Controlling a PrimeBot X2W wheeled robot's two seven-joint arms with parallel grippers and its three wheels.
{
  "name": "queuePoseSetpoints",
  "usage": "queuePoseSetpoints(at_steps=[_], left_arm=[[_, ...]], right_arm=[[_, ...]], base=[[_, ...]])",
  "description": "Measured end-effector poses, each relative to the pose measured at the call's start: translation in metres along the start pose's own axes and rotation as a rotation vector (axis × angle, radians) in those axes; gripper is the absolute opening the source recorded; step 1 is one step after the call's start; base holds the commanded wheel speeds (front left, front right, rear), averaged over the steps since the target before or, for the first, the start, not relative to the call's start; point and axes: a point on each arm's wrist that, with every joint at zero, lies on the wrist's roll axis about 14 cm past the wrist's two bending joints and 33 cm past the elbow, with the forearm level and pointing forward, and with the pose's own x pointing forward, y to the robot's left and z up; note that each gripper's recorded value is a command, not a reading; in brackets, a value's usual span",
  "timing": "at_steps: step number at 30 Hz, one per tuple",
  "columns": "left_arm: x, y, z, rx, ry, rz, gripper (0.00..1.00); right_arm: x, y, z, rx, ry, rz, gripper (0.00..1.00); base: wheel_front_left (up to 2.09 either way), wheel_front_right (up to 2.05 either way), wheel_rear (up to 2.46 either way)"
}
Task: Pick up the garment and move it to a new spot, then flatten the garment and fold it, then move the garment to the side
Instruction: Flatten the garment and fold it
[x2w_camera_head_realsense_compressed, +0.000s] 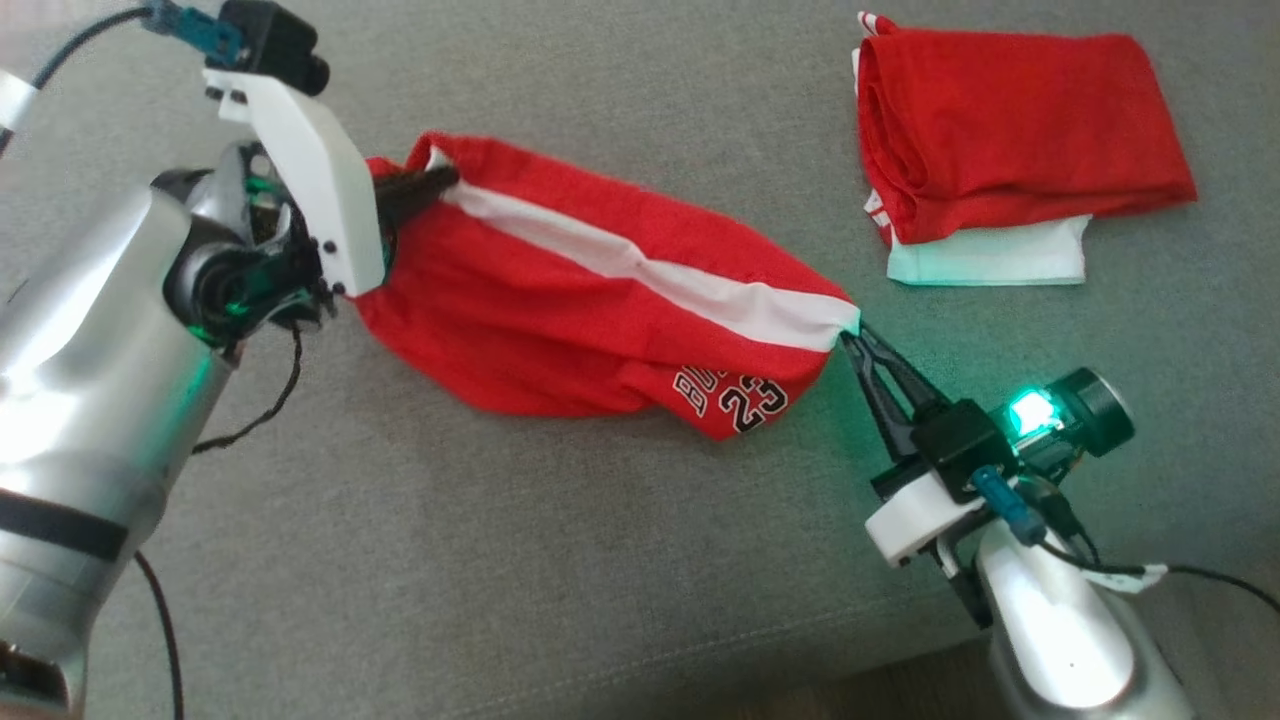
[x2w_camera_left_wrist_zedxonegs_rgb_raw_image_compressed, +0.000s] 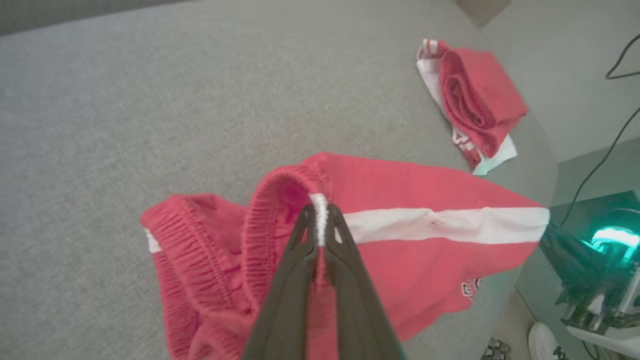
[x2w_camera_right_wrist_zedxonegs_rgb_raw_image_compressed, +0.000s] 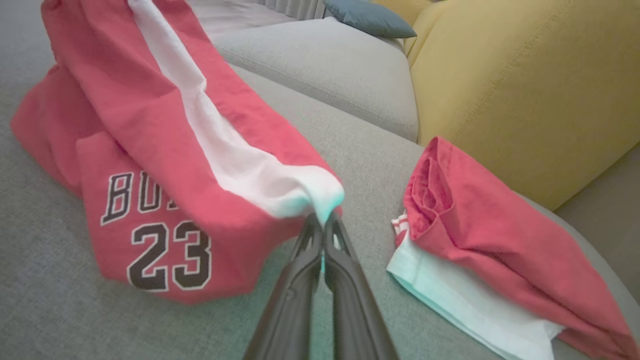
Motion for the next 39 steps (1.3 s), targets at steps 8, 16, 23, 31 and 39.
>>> queuePoseSetpoints(at_steps=[8, 16, 23, 31, 39], left_arm=[[-0.048, -0.022, 0.076, 0.133, -0.323, 0.017, 0.0], [-0.121, -0.051, 0.124, 0.223, -0.662, 0.036, 0.0], [-0.197, -0.068, 0.15, 0.26, -0.929, 0.078, 0.0], [-0.235, -0.083, 0.11, 0.224, -1.002, 0.08, 0.0], [-0.256, -0.09, 0.106, 0.269, -0.999, 0.123, 0.0]], right_arm=[[0.02, -0.052, 0.071, -0.047, -0.199, -0.086, 0.0], [0.022, -0.098, 0.185, -0.081, -0.436, -0.122, 0.0], [0.008, -0.104, 0.227, -0.072, -0.483, -0.107, 0.0], [-0.013, -0.07, 0.218, 0.02, -0.448, -0.023, 0.0], [-0.026, -0.061, 0.231, 0.028, -0.443, -0.005, 0.0]], base=[[0.0, 0.0, 0.0], [0.0, 0.0, 0.0], [0.0, 0.0, 0.0], [0.0, 0.0, 0.0], [0.0, 0.0, 0.0]])
